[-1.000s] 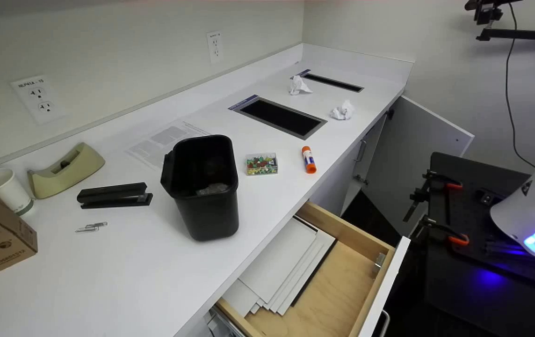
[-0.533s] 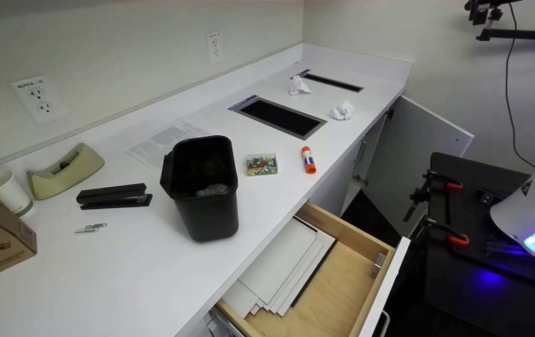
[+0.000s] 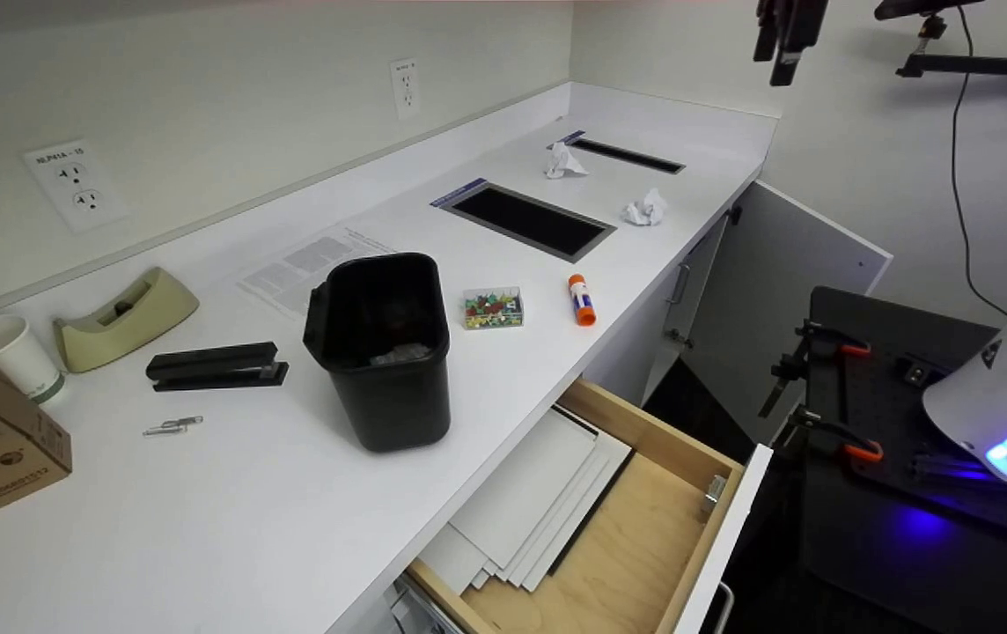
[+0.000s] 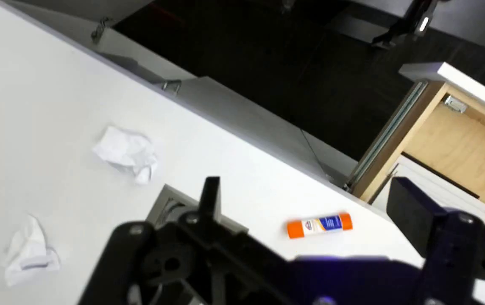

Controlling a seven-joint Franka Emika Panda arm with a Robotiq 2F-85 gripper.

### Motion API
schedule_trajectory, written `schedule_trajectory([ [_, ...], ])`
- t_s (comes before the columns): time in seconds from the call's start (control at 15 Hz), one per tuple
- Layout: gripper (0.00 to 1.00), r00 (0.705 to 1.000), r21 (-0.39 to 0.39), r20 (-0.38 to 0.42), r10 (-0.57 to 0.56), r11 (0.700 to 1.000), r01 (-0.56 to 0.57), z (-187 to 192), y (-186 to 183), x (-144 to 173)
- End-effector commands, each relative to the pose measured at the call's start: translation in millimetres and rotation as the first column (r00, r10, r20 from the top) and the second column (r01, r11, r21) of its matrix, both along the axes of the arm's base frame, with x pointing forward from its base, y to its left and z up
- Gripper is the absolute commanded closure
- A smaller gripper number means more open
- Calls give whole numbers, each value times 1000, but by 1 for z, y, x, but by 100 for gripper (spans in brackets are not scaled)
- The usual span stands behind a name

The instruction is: Take the small box from the counter and put it in the drawer

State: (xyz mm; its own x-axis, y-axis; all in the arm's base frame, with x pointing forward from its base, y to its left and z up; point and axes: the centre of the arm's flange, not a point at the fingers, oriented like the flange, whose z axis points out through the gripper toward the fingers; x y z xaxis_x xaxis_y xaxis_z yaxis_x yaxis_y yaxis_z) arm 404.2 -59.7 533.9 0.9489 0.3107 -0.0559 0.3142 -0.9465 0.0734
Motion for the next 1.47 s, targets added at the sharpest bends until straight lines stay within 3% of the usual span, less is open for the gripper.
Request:
schedule_trajectory([
  [0.0,0,995,59,93,24,998,-30,-23,39,37],
  [0.13,0,990,139,133,-41,990,22,-31,52,46],
  [0.2,0,995,93,99,-1,996,-9,-23,43,38],
  [0.67,0,994,123,105,-28,992,15,-32,49,45],
  [1.07,0,935,159,347,76,977,-139,-90,79,119],
  [1.4,0,918,259,384,95,943,-206,-153,117,162],
])
